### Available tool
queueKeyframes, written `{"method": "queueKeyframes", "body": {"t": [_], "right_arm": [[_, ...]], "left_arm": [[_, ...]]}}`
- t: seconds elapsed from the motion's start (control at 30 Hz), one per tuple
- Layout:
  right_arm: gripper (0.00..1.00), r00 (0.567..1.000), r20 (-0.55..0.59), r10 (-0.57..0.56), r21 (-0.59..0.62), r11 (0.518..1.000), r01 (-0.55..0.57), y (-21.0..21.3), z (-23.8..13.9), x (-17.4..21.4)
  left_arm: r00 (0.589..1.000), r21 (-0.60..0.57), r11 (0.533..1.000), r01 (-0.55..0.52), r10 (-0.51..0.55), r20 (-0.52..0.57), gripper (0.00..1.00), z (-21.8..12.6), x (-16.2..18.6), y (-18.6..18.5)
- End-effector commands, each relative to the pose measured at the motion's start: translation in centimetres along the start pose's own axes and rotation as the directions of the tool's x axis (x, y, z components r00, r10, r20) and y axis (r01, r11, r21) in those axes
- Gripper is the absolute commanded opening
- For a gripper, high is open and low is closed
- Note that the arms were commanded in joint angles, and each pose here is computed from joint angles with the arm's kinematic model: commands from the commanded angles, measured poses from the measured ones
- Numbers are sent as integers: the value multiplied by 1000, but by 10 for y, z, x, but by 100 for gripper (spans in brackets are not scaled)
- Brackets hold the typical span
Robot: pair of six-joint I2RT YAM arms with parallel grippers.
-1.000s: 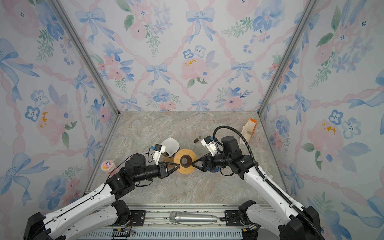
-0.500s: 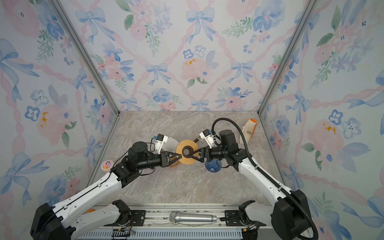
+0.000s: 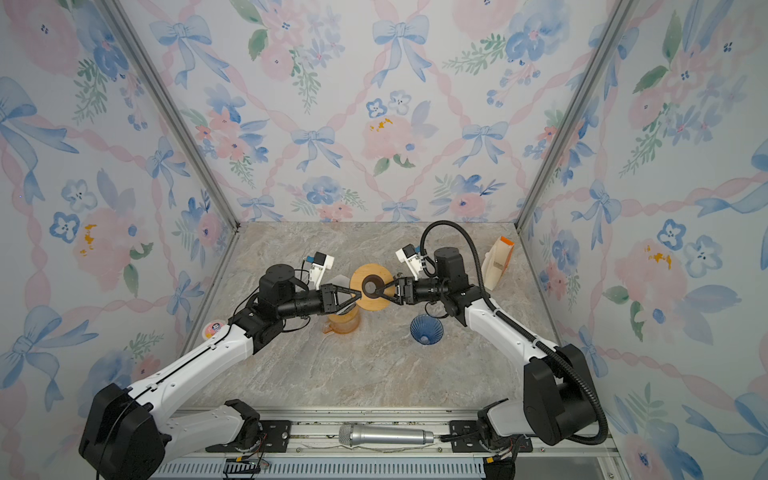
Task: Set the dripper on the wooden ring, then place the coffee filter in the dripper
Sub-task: 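Lift the bamboo ring toward the right gripper while the right gripper reaches for it, then grasp the ring with the right gripper while the left gripper opens and releases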
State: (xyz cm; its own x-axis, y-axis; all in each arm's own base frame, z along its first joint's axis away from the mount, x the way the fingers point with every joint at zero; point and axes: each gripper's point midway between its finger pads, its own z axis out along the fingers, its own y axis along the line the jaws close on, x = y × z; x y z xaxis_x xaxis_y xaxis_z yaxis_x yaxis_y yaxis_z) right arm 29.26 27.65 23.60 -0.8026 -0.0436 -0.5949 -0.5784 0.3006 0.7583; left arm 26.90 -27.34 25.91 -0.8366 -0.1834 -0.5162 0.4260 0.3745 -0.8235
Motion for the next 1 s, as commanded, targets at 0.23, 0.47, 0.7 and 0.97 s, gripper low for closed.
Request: {"method": "queueKeyframes", "body": {"t": [0.23, 0.47, 0.7, 0.97], "right_arm": [[47, 996, 85, -34, -56, 998, 39, 7, -8, -36], [35, 995, 95, -20, -66, 997, 26, 4, -6, -42], [23, 994, 105, -32, -71, 997, 40, 5, -7, -47], [14, 992, 123, 7, -77, 997, 3, 6, -12, -54]], "left_arm": [[999, 42, 998, -51, 50, 12, 0, 4, -20, -6], [999, 32, 999, -34, 34, 2, 1, 8, -24, 4], [1000, 12, 1000, -28, 28, -5, 7, 10, -27, 11], [999, 10, 999, -36, 36, -1, 27, 11, -33, 10]]}}
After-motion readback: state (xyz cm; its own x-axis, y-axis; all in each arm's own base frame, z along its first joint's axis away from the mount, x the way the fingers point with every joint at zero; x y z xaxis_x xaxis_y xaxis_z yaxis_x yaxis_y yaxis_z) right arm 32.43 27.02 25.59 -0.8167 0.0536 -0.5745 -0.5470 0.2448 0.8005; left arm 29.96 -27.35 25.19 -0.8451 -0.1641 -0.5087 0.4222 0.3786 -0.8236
